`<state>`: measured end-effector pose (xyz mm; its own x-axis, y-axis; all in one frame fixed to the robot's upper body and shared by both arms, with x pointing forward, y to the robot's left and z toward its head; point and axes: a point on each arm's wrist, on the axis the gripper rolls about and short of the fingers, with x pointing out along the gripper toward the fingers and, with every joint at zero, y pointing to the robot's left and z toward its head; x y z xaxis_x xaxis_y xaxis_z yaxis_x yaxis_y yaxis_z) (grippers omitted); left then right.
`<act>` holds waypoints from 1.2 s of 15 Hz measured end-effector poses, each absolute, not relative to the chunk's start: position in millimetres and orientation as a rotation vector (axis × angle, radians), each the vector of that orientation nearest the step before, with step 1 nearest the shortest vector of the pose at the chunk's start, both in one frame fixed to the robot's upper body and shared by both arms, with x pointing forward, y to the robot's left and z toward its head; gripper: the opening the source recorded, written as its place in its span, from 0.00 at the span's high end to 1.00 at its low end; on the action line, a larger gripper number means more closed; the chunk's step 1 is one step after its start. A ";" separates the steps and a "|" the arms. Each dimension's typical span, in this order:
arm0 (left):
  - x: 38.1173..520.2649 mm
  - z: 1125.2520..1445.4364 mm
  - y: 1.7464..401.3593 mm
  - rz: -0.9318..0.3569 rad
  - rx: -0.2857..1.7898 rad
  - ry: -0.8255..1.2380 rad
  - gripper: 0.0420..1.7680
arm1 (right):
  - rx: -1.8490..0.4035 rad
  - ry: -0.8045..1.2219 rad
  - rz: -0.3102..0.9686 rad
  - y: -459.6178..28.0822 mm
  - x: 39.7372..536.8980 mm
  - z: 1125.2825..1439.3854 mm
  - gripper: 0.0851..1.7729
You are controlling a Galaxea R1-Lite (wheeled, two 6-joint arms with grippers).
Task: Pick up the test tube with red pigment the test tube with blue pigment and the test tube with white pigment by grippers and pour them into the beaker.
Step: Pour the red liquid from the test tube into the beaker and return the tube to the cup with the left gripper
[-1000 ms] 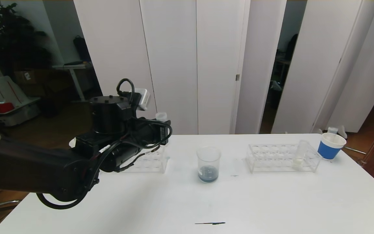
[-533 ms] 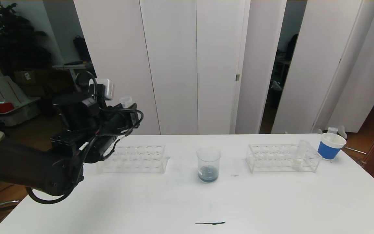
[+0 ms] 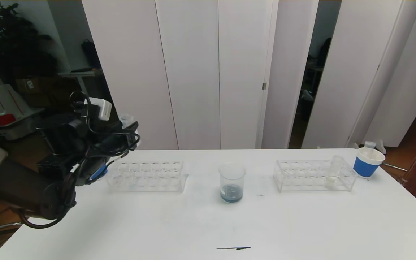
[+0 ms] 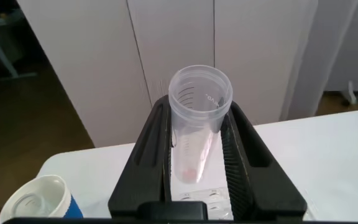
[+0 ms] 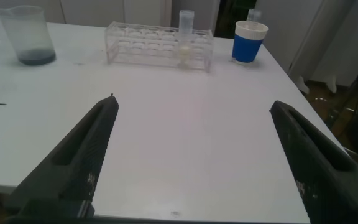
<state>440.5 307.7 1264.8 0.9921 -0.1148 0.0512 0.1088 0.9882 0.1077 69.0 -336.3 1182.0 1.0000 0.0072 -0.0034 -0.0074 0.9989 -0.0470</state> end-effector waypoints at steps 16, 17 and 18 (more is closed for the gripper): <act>358.1 1324.1 152.2 -0.924 0.117 -0.076 0.69 | -0.047 0.003 0.007 -336.3 69.0 1182.0 0.01; 356.3 1322.8 145.1 -0.943 0.139 -0.087 0.69 | -0.047 0.003 0.007 -336.3 69.0 1182.0 0.01; 355.7 1320.9 140.3 -0.955 0.153 -0.090 0.69 | -0.047 0.003 0.007 -336.3 69.0 1182.0 0.01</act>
